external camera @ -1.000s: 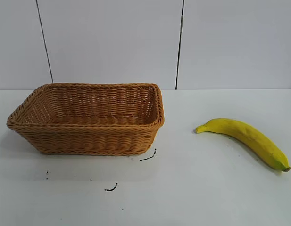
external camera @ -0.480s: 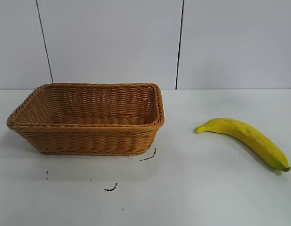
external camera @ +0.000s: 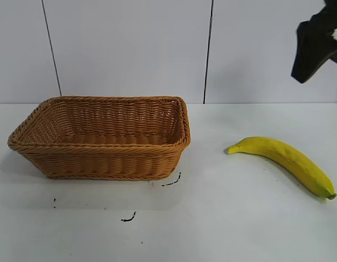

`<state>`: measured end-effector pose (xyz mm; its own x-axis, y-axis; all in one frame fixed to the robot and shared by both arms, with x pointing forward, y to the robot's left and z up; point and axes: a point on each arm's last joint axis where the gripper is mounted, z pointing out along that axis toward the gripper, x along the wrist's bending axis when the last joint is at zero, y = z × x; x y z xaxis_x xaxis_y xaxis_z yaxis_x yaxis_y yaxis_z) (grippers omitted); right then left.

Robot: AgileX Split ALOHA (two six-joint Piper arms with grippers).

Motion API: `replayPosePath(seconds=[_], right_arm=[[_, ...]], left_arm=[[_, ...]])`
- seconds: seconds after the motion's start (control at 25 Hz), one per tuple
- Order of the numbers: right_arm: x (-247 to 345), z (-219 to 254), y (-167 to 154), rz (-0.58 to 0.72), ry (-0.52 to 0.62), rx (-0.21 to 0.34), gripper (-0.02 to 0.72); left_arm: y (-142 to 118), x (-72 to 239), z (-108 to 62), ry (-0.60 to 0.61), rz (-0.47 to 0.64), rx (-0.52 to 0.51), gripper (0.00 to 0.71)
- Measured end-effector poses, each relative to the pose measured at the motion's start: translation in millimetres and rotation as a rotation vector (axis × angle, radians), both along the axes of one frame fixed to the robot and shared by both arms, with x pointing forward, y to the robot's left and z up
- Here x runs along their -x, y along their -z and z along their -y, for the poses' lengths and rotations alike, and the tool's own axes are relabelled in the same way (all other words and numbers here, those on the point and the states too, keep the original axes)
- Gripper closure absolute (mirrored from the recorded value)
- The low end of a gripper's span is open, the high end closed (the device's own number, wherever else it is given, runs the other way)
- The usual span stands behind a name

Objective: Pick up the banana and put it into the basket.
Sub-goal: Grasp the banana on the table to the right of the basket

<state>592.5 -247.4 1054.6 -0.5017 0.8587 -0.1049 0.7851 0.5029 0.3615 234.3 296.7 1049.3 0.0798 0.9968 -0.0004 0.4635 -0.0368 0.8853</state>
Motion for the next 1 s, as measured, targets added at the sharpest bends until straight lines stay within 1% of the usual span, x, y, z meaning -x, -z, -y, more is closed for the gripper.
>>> replayPosePath(seconds=[0.28, 0.44, 0.56, 0.76, 0.92, 1.0], right_arm=[[-23, 11, 46, -0.084, 0.080, 0.017, 0.014], [-36, 20, 74, -0.107, 0.111, 0.021, 0.014], [-45, 20, 96, -0.113, 0.126, 0.014, 0.014], [-54, 17, 129, -0.155, 0.154, -0.021, 0.014], [-55, 16, 153, -0.208, 0.159, -0.020, 0.014], [-56, 16, 161, -0.212, 0.161, -0.019, 0.014]], left_arm=[[0, 0, 0.0, 0.000, 0.000, 0.000, 0.015], [0, 0, 0.0, 0.000, 0.000, 0.000, 0.015], [0, 0, 0.0, 0.000, 0.000, 0.000, 0.015], [0, 0, 0.0, 0.000, 0.000, 0.000, 0.015], [0, 0, 0.0, 0.000, 0.000, 0.000, 0.015], [0, 0, 0.0, 0.000, 0.000, 0.000, 0.015]])
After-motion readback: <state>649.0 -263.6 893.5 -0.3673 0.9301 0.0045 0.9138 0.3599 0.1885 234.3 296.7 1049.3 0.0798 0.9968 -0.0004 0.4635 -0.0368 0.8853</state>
